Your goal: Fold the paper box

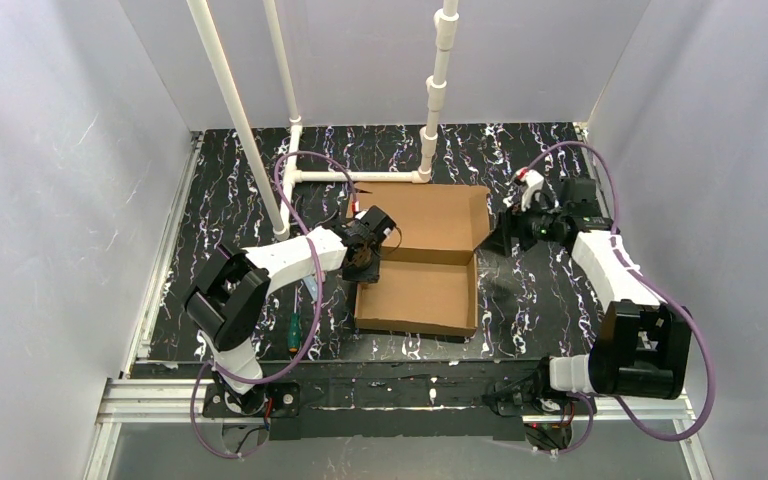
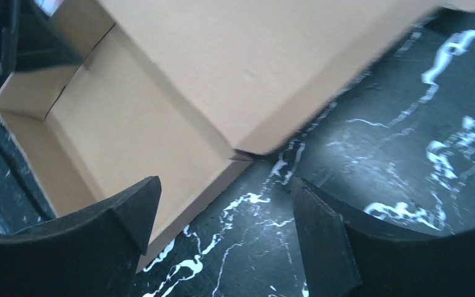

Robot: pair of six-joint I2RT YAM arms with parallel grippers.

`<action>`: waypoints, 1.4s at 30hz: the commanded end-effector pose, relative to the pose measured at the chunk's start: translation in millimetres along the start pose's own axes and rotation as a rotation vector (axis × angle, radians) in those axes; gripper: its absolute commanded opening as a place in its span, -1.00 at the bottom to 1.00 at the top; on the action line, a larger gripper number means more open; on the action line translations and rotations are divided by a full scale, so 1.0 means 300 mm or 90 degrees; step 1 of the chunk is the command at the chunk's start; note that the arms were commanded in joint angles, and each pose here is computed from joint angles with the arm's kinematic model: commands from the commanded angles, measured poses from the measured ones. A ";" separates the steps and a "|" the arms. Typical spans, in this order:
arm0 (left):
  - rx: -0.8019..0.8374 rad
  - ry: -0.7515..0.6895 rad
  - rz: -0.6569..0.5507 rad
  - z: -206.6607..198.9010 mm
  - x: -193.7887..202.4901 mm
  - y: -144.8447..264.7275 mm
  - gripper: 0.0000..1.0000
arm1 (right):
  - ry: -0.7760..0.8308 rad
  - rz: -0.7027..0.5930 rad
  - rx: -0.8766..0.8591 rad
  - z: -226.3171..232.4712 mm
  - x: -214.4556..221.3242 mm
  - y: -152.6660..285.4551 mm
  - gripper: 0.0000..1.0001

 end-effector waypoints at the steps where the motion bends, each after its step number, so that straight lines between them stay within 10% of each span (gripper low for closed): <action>1: 0.043 -0.029 -0.055 -0.047 -0.076 0.050 -0.21 | -0.037 -0.065 0.093 -0.095 -0.075 0.036 0.75; 14: 0.111 -0.016 -0.159 0.074 -0.074 0.287 0.96 | -0.257 -0.017 0.141 -0.303 -0.086 -0.185 0.61; 18: 0.183 0.019 -0.140 0.121 -0.010 0.315 0.97 | -0.275 0.017 0.134 -0.318 -0.059 -0.260 0.31; 26: 0.326 0.093 -0.097 0.139 0.053 0.340 0.95 | -0.292 -0.040 0.135 -0.315 -0.031 -0.211 -0.97; 42: 0.456 0.126 -0.152 0.031 -0.136 0.325 0.86 | -0.253 -0.316 0.173 -0.205 -0.052 0.113 -0.97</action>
Point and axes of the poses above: each gripper's point midway between its finger pads, its own y axis back along the fingers, its own z axis along the line the jaws close on, x = y × z, the point moved 7 cm from there along y, back along the fingers, and after that the axes turned 14 degrees about y, right-handed, at the moved point
